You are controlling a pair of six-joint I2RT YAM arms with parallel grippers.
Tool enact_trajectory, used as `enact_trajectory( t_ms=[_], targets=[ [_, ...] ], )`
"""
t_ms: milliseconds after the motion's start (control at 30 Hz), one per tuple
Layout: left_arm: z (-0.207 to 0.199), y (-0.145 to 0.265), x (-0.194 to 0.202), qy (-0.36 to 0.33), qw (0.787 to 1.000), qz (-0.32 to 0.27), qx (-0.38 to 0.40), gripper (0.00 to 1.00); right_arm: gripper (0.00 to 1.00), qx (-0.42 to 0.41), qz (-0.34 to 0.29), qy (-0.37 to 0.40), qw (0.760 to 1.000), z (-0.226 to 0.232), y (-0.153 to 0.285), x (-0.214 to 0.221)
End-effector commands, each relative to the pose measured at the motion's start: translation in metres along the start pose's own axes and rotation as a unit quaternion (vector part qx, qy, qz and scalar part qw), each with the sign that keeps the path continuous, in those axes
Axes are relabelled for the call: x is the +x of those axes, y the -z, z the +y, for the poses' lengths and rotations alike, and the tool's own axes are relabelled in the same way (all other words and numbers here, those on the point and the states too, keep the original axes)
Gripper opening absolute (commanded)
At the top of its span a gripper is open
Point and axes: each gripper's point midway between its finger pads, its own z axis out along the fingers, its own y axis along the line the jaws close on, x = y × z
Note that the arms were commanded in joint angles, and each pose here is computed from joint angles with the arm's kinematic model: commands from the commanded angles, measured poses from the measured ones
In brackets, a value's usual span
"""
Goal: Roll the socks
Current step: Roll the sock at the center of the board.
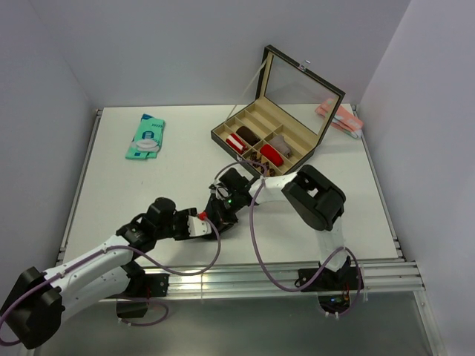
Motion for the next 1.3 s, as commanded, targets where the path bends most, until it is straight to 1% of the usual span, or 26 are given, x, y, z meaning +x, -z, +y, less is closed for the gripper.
enact_trajectory(
  t_ms=[0,133,167,300,467,567,733,800,867,933,1100,1200,1233,1267],
  targets=[
    [0.014,0.0,-0.006,-0.031,0.999,-0.01,-0.041,0.48,0.0,0.004,0.011,-0.042,0.999,-0.002,0.002,-0.001],
    [-0.002,-0.002,-0.01,-0.035,0.999,-0.016,-0.005,0.51,0.0,0.008,0.006,-0.068,0.998,-0.01,0.003,-0.002],
    [-0.004,-0.003,-0.01,-0.042,0.999,-0.013,0.0,0.55,0.0,0.006,0.004,-0.071,0.997,-0.011,0.004,-0.004],
    [-0.011,-0.007,-0.007,-0.065,0.998,-0.007,0.012,0.56,0.0,0.0,0.0,-0.078,0.997,-0.009,0.005,-0.008],
    [-0.026,-0.014,-0.002,-0.094,0.995,-0.001,0.034,0.57,0.0,-0.003,0.009,-0.107,0.994,-0.011,0.004,-0.011],
    [-0.028,-0.019,0.001,-0.111,0.993,0.003,0.033,0.56,0.0,-0.009,0.011,-0.112,0.994,-0.01,0.004,-0.011],
    [-0.029,-0.026,-0.003,-0.128,0.991,-0.008,0.028,0.55,0.0,-0.022,0.011,-0.118,0.993,-0.009,0.008,-0.008],
    [-0.026,-0.03,-0.007,-0.139,0.99,-0.016,0.013,0.55,0.0,-0.022,0.011,-0.116,0.993,-0.01,0.009,-0.006],
    [-0.025,-0.032,-0.003,-0.142,0.99,-0.011,0.009,0.54,0.0,-0.024,0.014,-0.115,0.993,-0.01,0.01,-0.003],
    [-0.026,-0.034,-0.004,-0.149,0.989,-0.011,0.012,0.53,0.0,-0.025,0.014,-0.116,0.993,-0.011,0.012,-0.001],
    [-0.04,-0.038,0.005,-0.163,0.985,-0.002,0.047,0.46,0.0,-0.038,0.013,-0.117,0.992,-0.011,0.016,0.004],
    [-0.052,-0.04,0.012,-0.166,0.983,0.008,0.08,0.39,0.0,-0.038,0.011,-0.109,0.993,-0.011,0.017,0.004],
    [-0.055,-0.04,0.012,-0.163,0.982,0.014,0.092,0.35,0.03,-0.038,0.008,-0.107,0.994,-0.011,0.018,0.004],
    [-0.058,-0.041,0.015,-0.161,0.981,0.021,0.103,0.33,0.07,-0.036,0.008,-0.105,0.994,-0.011,0.019,0.005]
  ],
)
